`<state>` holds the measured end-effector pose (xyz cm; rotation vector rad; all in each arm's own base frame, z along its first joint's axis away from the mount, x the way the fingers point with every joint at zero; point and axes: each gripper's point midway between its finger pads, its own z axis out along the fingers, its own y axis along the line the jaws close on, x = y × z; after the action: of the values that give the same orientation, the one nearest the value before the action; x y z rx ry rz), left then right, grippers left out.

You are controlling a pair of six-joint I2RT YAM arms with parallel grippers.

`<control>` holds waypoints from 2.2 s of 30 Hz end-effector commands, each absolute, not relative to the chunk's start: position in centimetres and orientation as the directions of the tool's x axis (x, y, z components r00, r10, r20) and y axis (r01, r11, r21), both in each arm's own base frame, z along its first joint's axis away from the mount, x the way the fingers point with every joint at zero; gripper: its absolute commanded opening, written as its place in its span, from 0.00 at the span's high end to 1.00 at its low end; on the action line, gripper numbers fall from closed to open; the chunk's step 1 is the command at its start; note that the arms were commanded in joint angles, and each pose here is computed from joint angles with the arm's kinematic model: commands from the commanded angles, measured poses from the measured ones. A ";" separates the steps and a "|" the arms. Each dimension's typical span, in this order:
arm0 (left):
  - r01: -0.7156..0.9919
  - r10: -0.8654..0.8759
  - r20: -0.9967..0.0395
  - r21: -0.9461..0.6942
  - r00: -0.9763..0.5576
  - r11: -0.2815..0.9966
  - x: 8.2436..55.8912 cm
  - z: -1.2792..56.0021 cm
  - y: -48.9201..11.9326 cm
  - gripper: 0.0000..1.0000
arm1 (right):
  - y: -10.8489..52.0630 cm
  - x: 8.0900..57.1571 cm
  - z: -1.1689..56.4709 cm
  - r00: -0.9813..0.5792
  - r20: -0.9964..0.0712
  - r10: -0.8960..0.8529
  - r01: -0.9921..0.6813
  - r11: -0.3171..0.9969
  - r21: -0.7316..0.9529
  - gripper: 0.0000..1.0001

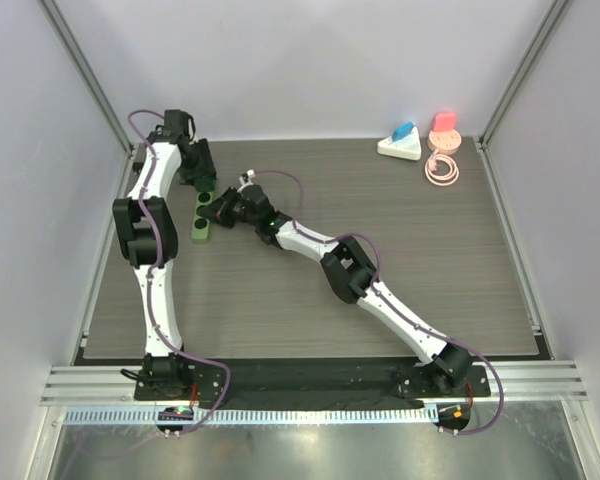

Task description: Pull the plug off the socket

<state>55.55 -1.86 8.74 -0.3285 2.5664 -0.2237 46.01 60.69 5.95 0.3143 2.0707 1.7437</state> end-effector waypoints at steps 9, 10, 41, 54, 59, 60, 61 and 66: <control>-0.258 -0.442 -0.367 -0.454 -0.819 0.853 54.6 14.7 -6.9 1.00 | 58.0 46.4 -3.7 -0.884 -0.108 0.455 0.082 0.379 0.922 0.87; -0.269 -0.455 -0.366 -0.457 -0.812 0.848 54.6 14.7 -6.8 1.00 | 58.0 46.4 -3.7 -0.884 -0.108 0.455 0.082 0.379 0.922 0.87; -0.105 -0.259 -0.605 -0.278 -0.753 0.955 54.2 17.1 -4.2 1.00 | 54.9 47.4 6.7 -0.867 -0.414 0.279 -0.339 0.279 0.899 0.49; -0.058 -0.265 -0.619 -0.333 -0.740 0.941 53.6 19.1 -5.4 1.00 | 57.7 47.5 5.2 -0.856 -0.407 0.318 -0.335 0.260 0.906 0.37; -0.042 -0.256 -0.623 -0.337 -0.739 0.940 53.3 19.3 -5.5 1.00 | 57.6 48.6 4.8 -0.834 -0.403 0.377 -0.319 0.268 0.909 0.45; -0.041 -0.256 -0.622 -0.338 -0.740 0.940 53.2 19.4 -5.5 1.00 | 57.6 48.7 4.9 -0.829 -0.406 0.384 -0.321 0.267 0.909 0.45; -0.043 -0.255 -0.619 -0.336 -0.743 0.941 53.2 19.1 -5.5 1.00 | 57.6 48.8 4.7 -0.828 -0.404 0.388 -0.317 0.270 0.909 0.46; -0.040 -0.254 -0.621 -0.336 -0.741 0.941 53.3 19.1 -5.3 1.00 | 57.3 49.8 4.3 -0.819 -0.359 0.447 -0.258 0.272 0.927 0.62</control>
<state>52.87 -4.11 13.14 -0.2606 2.5233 -0.3072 48.67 57.58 6.51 0.0637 1.9477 1.6617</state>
